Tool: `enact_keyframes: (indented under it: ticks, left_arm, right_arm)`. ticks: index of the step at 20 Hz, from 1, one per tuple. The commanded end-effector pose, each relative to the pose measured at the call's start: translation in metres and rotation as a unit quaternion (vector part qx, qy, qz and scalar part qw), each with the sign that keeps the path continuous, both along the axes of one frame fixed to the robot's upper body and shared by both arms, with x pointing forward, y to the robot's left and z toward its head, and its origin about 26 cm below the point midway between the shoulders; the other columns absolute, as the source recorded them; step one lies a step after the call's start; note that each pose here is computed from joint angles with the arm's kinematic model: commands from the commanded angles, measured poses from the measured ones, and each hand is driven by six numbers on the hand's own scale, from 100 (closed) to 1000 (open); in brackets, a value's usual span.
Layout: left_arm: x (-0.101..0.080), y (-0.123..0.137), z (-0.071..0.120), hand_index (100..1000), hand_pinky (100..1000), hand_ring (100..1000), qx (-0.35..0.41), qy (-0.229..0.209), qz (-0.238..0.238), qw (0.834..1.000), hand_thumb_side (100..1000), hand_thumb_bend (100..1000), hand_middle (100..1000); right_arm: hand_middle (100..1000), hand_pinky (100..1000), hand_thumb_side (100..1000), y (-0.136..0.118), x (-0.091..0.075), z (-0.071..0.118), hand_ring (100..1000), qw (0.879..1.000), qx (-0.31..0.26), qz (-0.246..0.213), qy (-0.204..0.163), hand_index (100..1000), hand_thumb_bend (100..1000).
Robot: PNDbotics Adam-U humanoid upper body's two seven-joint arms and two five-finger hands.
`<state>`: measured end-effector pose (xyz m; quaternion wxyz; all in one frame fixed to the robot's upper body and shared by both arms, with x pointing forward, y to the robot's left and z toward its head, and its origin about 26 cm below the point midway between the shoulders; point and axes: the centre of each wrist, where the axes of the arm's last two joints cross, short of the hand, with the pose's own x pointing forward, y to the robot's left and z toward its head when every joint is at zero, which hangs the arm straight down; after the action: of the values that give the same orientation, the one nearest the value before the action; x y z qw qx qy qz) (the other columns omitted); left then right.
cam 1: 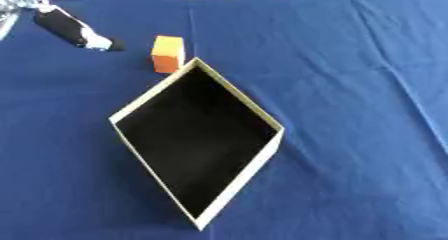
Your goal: Pick up objects on the table and place them in the box.
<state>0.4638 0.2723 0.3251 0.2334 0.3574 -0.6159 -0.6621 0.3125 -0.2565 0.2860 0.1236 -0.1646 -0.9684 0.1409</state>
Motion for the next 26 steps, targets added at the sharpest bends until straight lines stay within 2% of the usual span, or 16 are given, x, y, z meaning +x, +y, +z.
enact_keyframes:
  ticks: [1,7,8,11,14,17,21,26]
  left_arm:
    - [0.002,0.003,0.016,863,710,804,0.027,-0.004,0.008,1.0,502,672,782]
    - [0.001,0.001,0.026,863,710,804,0.056,0.013,0.014,0.998,502,672,782]
    - [0.001,0.0,0.025,871,746,840,0.058,0.021,0.016,0.998,423,501,810]
    - [0.01,-0.009,0.015,883,747,844,0.068,0.055,0.037,0.995,407,467,819]
    - [0.013,-0.014,0.015,884,749,848,0.077,0.074,0.052,0.993,365,391,821]
    - [0.014,-0.018,0.018,885,748,844,0.076,0.093,0.055,0.991,358,361,822]
    - [0.014,-0.022,0.024,892,755,851,0.067,0.12,0.052,0.989,366,365,828]
    - [0.011,-0.028,0.031,897,760,862,0.068,0.124,0.059,0.988,368,377,836]
  right_arm:
    - [661,769,817,0.0,-0.005,0.007,780,1.0,0.001,0.003,-0.013,767,100]
    - [661,769,817,-0.001,-0.005,0.006,780,1.0,0.002,0.003,-0.012,767,100]
    - [660,769,822,0.0,-0.005,0.006,780,1.0,0.003,0.003,-0.012,767,100]
    - [660,769,824,0.001,-0.004,0.006,780,1.0,0.008,0.007,-0.012,767,100]
    - [659,769,828,0.001,-0.004,0.005,780,1.0,0.011,0.009,-0.011,767,100]
    - [659,769,828,0.001,-0.004,0.005,780,1.0,0.013,0.01,-0.011,767,100]
    - [658,769,832,0.002,-0.004,0.005,780,1.0,0.015,0.012,-0.012,767,100]
    - [655,769,836,0.003,-0.004,0.006,778,1.0,0.018,0.015,-0.014,765,100]
